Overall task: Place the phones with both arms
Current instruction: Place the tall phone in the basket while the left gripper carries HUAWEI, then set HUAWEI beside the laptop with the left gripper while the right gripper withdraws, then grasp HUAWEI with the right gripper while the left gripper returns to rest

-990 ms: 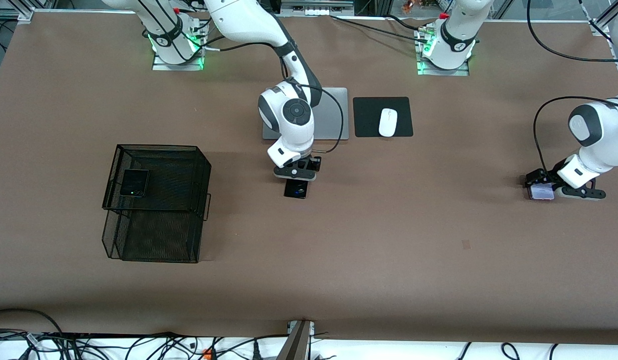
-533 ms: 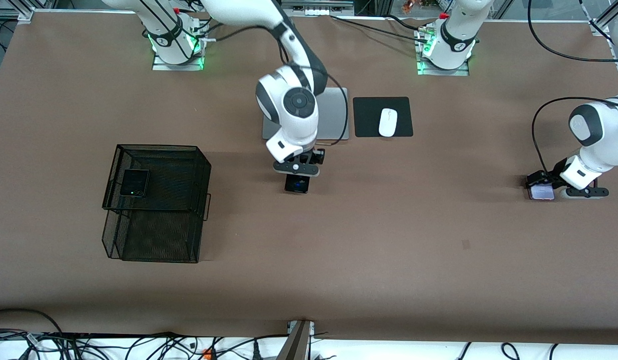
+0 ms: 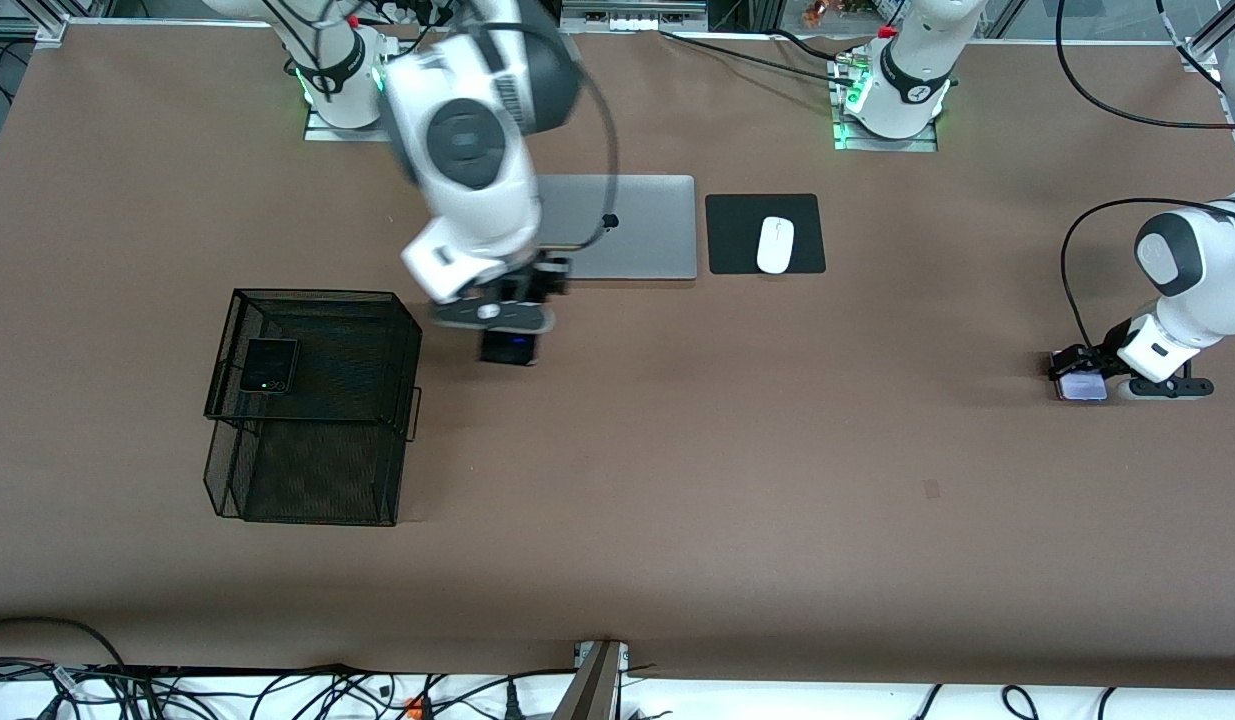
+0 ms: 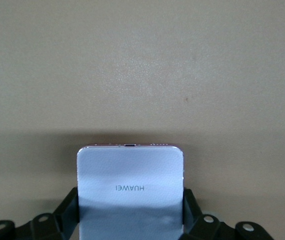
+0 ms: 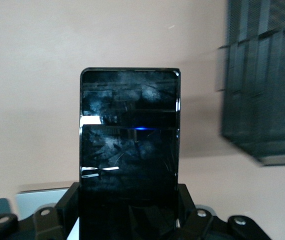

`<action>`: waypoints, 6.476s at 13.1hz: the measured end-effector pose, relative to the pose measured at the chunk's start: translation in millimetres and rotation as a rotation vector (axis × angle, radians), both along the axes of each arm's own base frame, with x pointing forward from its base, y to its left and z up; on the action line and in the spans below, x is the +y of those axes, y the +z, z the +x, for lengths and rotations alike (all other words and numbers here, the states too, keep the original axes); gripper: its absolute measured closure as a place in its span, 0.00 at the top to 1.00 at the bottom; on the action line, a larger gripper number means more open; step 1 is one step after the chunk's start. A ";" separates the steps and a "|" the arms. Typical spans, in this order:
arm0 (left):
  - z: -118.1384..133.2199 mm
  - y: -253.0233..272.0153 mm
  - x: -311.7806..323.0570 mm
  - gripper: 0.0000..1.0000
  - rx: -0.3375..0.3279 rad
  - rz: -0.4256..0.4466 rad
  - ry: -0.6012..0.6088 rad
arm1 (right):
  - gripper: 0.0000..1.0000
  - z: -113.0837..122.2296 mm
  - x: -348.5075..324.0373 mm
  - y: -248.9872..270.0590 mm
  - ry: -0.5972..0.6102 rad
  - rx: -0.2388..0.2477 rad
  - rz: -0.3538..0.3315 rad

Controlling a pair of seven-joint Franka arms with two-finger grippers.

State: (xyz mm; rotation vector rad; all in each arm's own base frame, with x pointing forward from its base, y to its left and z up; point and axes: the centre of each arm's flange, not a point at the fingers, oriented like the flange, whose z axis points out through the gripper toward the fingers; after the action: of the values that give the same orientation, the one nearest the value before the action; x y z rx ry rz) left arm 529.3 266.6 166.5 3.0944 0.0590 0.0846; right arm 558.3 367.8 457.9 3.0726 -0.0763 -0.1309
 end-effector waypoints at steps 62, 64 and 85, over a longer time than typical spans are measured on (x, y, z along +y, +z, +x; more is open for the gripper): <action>106.6 346.7 -436.9 1.00 0.202 0.121 -0.161 | 1.00 22.5 -9.0 -13.4 -0.150 -0.041 0.071; 105.1 378.9 -393.2 1.00 0.224 0.126 -0.151 | 1.00 -1.6 47.1 -32.1 -0.190 -0.066 0.074; 32.6 415.8 -306.6 1.00 0.056 0.074 -0.098 | 1.00 -15.3 125.4 -285.5 -0.141 -0.092 0.006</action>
State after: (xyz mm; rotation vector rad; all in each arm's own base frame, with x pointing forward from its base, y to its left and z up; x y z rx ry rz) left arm 561.9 -40.1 582.3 3.1671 -0.0966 -0.0041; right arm 543.0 493.3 172.4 3.0766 -0.2978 0.0030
